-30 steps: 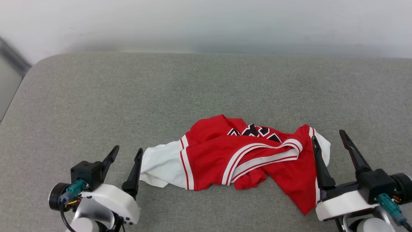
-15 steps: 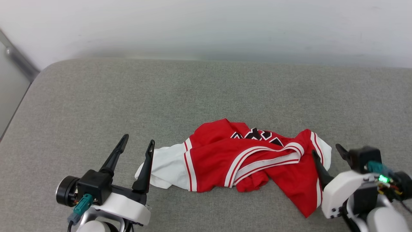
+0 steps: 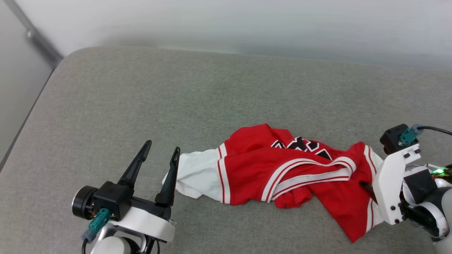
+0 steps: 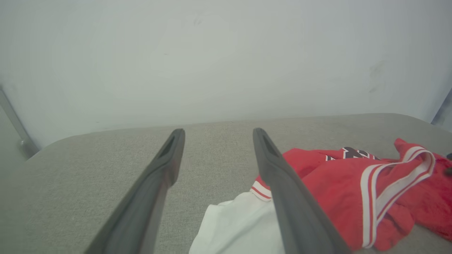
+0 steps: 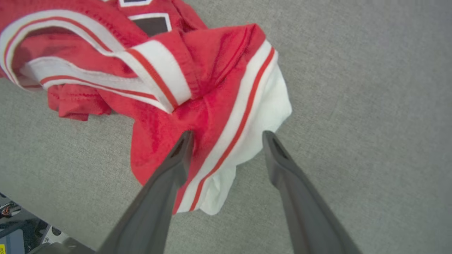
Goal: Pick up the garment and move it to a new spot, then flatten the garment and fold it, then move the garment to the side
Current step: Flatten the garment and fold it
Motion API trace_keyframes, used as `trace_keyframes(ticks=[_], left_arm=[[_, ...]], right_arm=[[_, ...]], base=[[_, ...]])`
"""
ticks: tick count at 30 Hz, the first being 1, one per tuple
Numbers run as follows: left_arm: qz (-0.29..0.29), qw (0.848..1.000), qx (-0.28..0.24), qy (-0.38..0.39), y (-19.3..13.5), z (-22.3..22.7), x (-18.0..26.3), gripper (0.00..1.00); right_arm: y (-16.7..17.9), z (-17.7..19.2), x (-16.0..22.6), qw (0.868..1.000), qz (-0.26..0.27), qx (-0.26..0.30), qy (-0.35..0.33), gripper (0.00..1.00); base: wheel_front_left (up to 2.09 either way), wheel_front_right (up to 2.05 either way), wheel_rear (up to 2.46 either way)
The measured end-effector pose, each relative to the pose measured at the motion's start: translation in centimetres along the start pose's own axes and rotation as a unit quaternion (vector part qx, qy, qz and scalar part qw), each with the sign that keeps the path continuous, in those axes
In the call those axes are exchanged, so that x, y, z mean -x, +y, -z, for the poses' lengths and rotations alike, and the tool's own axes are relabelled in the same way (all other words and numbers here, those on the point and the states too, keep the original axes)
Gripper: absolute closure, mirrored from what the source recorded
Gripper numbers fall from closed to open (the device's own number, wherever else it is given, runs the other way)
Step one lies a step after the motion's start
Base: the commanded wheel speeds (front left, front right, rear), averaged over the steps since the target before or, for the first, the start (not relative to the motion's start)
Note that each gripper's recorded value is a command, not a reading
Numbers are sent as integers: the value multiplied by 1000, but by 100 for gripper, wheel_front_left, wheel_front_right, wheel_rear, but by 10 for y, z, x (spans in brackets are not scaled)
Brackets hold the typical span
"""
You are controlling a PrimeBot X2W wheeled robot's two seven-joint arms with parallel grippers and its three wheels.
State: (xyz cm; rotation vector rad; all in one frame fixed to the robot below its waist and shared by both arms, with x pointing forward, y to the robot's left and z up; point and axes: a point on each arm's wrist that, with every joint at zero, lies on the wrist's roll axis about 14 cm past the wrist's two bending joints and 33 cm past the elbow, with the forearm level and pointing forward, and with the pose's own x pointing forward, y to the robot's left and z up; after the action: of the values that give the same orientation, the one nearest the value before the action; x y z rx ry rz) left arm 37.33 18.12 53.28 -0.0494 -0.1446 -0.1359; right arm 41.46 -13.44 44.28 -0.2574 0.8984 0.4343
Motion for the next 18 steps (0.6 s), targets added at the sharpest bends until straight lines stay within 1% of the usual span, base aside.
trace_keyframes(ticks=[5,9,10,11,15,18], left_arm=[[-19,1000,-2,9,10,5,7,0],[-28,1000,-2,11,15,6,9,0],[-29,1000,-2,12,16,6,10,0],[-31,999,-2,12,17,6,11,0],[-34,999,-4,11,19,5,13,0],[-43,999,-3,3,25,0,15,0]], right_arm=[[5,5,-22,999,-9,22,36,0],[8,7,-35,998,-13,33,47,0],[8,9,-37,998,-14,40,52,58],[10,9,-39,997,-15,45,53,100],[5,5,-39,997,-7,63,48,100],[1,-13,-33,998,3,68,16,100]], base=[[0,0,0],[0,0,0],[0,0,0],[0,0,0],[0,0,0],[0,0,0]])
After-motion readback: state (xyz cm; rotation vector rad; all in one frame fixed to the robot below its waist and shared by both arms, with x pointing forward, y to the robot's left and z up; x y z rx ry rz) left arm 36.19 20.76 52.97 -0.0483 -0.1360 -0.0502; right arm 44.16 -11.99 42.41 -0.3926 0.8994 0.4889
